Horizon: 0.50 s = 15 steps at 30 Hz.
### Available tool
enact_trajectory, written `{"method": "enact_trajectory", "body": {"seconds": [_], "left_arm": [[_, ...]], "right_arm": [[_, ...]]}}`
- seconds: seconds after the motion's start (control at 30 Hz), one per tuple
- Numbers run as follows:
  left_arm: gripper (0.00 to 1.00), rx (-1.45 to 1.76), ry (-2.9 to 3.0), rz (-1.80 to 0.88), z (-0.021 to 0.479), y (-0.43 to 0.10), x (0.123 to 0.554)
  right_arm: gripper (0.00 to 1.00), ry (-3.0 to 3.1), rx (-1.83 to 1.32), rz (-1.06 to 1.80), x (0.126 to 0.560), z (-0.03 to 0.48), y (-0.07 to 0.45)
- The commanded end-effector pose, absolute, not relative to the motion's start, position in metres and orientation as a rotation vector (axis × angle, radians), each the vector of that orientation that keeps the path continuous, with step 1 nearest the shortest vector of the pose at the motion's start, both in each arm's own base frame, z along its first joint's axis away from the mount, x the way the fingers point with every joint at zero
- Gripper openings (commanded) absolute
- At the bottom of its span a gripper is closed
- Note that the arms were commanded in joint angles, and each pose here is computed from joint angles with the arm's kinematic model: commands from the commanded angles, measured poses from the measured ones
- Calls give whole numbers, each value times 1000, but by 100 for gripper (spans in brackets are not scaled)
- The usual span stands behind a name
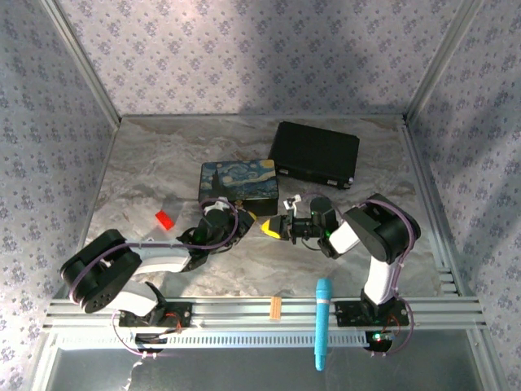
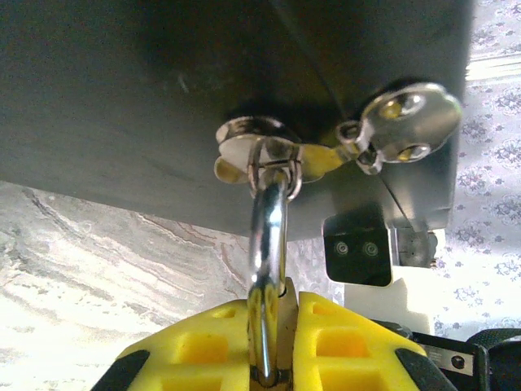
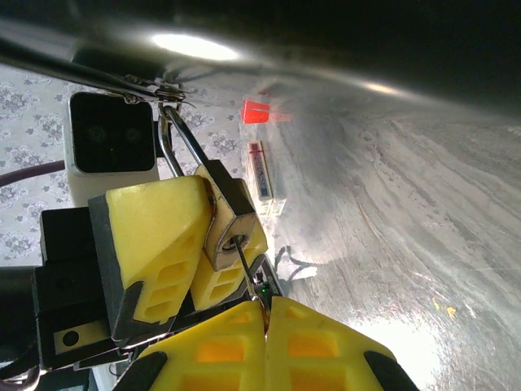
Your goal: Unlock the padlock with the key
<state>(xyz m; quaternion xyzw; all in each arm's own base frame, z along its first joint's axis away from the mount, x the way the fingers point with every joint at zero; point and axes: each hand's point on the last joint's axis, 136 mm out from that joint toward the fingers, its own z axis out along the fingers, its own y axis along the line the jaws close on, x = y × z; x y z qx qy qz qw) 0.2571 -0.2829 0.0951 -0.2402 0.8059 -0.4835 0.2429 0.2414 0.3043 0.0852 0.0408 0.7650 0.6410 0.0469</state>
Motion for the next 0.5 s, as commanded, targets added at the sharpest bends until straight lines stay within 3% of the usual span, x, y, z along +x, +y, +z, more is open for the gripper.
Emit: {"method": "enact_trajectory", "body": {"seconds": [0.0,0.47], "left_arm": [[0,-537,2146,-1501,128,-310,248],[0,-454,2128,-1609,143,-334,236]], "right_arm": [[0,2244,86,2000,256,104,314],[0,2204,141,2052,274,116,320]]}}
